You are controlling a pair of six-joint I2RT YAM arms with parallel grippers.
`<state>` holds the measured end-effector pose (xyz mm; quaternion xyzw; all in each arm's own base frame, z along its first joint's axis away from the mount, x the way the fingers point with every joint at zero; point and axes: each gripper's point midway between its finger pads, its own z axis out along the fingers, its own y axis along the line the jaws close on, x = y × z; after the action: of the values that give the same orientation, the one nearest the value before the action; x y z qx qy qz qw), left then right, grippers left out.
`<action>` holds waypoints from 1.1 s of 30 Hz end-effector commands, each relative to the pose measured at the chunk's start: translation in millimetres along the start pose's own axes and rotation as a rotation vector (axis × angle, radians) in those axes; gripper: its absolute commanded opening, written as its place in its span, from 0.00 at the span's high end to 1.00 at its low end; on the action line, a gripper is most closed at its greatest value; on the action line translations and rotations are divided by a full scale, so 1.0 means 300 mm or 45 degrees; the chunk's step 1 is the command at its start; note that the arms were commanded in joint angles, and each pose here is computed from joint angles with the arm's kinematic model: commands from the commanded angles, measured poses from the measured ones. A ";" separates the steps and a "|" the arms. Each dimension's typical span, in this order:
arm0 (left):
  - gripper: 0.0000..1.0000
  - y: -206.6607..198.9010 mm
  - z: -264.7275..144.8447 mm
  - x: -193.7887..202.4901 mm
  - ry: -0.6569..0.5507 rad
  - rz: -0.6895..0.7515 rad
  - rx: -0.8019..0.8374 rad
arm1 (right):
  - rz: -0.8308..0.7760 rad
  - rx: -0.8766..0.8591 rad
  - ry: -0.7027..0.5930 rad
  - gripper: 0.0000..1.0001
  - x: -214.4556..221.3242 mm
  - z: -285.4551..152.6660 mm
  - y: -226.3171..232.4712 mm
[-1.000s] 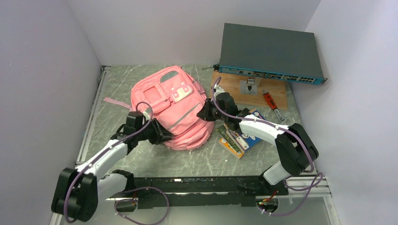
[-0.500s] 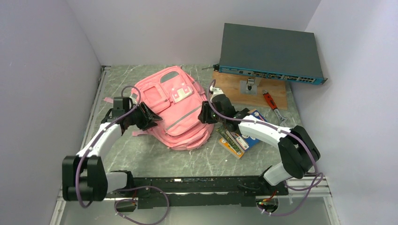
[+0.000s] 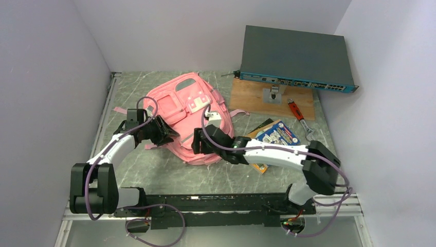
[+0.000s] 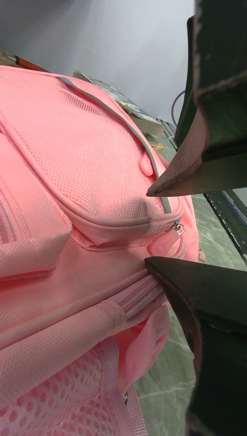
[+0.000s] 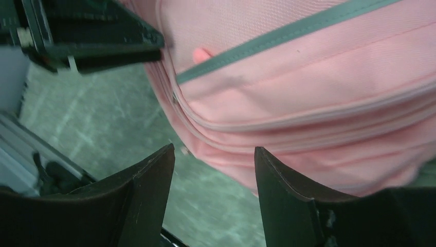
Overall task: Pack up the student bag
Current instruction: Zip the student bag at the center of the board.
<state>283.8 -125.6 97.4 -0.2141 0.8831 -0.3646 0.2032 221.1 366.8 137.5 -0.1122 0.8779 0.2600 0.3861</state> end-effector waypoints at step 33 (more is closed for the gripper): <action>0.04 -0.136 -0.503 -0.139 -0.602 0.504 -0.291 | 0.893 0.469 -0.475 0.64 0.027 0.324 0.142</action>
<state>252.0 -51.4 218.1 -0.1528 0.8795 -0.1701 0.4173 239.6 465.6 84.0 0.2666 0.8478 0.2359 0.3932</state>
